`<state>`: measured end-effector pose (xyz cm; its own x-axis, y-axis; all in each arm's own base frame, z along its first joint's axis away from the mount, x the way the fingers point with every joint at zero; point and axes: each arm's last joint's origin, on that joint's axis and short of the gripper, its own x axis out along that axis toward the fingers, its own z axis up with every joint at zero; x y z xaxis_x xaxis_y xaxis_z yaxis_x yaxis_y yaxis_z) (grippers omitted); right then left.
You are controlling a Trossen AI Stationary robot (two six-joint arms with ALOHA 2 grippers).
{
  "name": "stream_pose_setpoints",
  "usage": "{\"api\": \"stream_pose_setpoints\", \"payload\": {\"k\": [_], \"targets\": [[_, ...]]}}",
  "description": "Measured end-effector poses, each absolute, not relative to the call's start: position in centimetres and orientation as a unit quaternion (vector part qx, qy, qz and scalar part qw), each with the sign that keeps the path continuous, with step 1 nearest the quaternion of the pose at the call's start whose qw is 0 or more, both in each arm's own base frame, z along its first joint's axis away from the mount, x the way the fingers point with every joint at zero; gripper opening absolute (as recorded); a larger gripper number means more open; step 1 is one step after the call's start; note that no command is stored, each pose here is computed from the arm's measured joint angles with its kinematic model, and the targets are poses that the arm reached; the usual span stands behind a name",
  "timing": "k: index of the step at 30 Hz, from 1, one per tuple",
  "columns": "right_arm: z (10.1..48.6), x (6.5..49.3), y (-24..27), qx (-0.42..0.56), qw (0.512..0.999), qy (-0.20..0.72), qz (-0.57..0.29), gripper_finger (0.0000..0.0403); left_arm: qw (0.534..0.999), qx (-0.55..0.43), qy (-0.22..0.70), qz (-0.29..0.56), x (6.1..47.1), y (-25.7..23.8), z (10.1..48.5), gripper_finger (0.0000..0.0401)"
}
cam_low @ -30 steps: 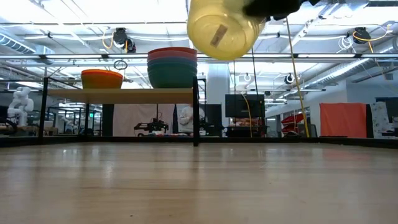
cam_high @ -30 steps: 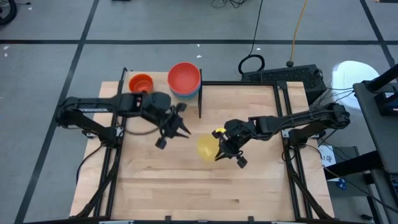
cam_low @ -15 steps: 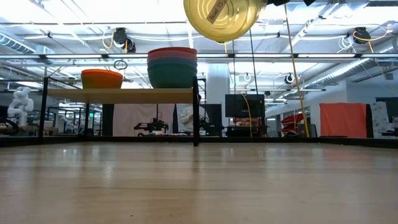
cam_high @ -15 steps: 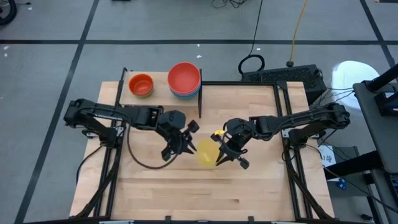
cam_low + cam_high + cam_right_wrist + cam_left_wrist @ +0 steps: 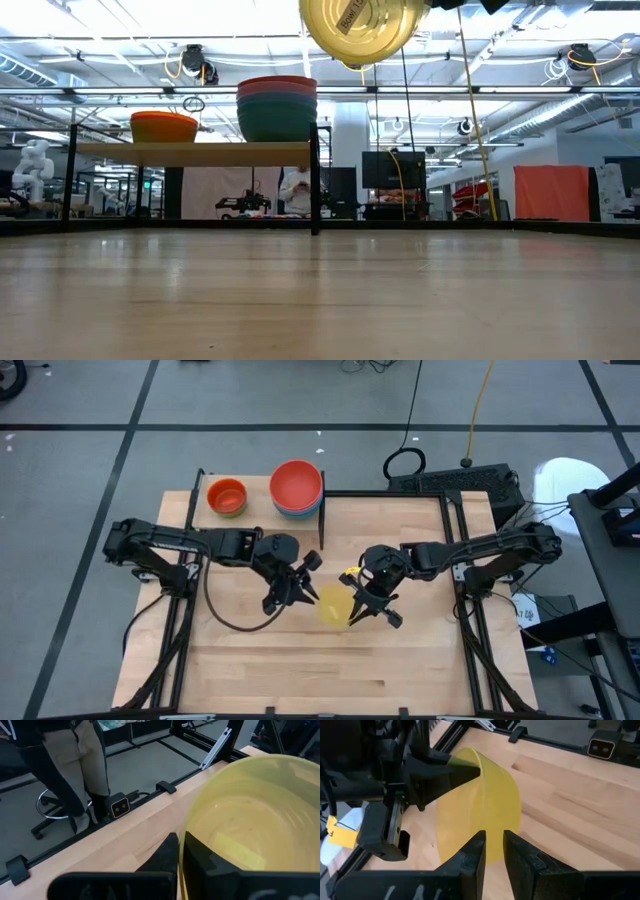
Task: Place and stack bowls onto a shelf
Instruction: Stack the yellow bowl on top of the orange bowl on the shelf
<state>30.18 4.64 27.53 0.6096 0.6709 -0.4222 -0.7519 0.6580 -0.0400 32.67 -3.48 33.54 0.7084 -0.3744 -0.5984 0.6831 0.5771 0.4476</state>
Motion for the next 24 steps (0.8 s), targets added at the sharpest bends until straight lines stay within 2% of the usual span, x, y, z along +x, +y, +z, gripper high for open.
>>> {"api": "stream_pose_setpoints", "payload": {"k": [13,24], "targets": [[27.54,30.19,4.67,-0.105,0.891,0.189,0.399,0.0,0.862,0.354,0.208,-0.298,32.93,-3.44,33.86,0.0074],[27.53,30.18,4.69,-0.104,0.89,0.189,0.401,0.0,0.871,0.31,0.213,-0.316,33.06,-3.61,33.58,0.0074]]}}
